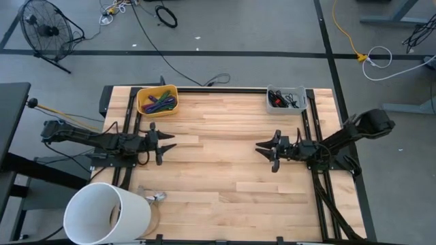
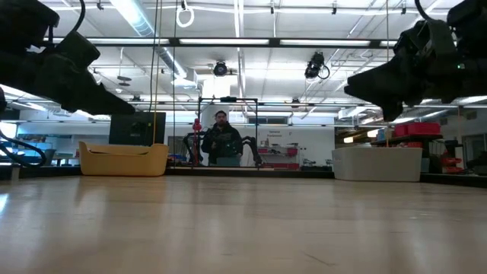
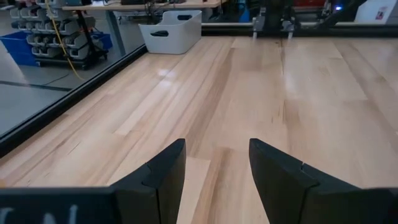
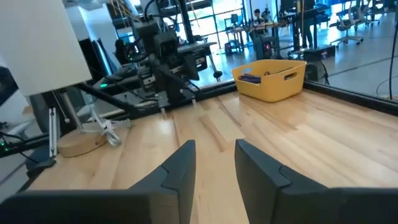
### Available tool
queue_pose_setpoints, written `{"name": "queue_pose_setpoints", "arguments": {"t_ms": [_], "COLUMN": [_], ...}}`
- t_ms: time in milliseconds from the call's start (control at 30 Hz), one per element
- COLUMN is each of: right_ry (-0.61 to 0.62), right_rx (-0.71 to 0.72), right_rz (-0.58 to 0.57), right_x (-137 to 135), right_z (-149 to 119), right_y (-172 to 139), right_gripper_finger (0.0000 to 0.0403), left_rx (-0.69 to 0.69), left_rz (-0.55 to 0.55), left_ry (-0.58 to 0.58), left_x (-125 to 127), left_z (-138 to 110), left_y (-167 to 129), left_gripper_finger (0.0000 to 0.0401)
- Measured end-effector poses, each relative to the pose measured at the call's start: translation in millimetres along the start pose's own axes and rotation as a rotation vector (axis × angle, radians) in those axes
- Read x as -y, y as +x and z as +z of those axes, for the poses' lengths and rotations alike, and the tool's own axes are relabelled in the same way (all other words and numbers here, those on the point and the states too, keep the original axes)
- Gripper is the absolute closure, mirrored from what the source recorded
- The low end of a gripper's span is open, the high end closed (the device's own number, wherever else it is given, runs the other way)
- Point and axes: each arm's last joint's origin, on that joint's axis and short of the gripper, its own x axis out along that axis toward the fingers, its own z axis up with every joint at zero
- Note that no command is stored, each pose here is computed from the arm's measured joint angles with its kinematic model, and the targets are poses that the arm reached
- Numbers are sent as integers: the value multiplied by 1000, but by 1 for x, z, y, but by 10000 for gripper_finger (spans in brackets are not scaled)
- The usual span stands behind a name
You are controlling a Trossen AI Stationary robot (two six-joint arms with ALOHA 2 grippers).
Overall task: Pick & Place USB Port
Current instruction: Return to Home Position
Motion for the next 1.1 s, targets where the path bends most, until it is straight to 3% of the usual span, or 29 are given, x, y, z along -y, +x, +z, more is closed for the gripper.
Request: {"name": "queue_pose_setpoints", "arguments": {"t_ms": [200, 600, 1100], "right_ry": [35, 197, 365], "right_rx": [81, 453, 1018], "right_rz": [19, 102, 112], "right_x": [-1, 2, 29], "right_z": [21, 75, 120], "right_y": [-10, -45, -114], "right_gripper_finger": [289, 289, 289], "left_rx": [104, 321, 347], "left_rz": [-7, -21, -22], "left_ry": [-52, -162, -175], "left_x": [-3, -11, -11], "left_z": [9, 25, 28], "left_y": [-7, -25, -26], "left_gripper_finger": [220, 220, 220]}}
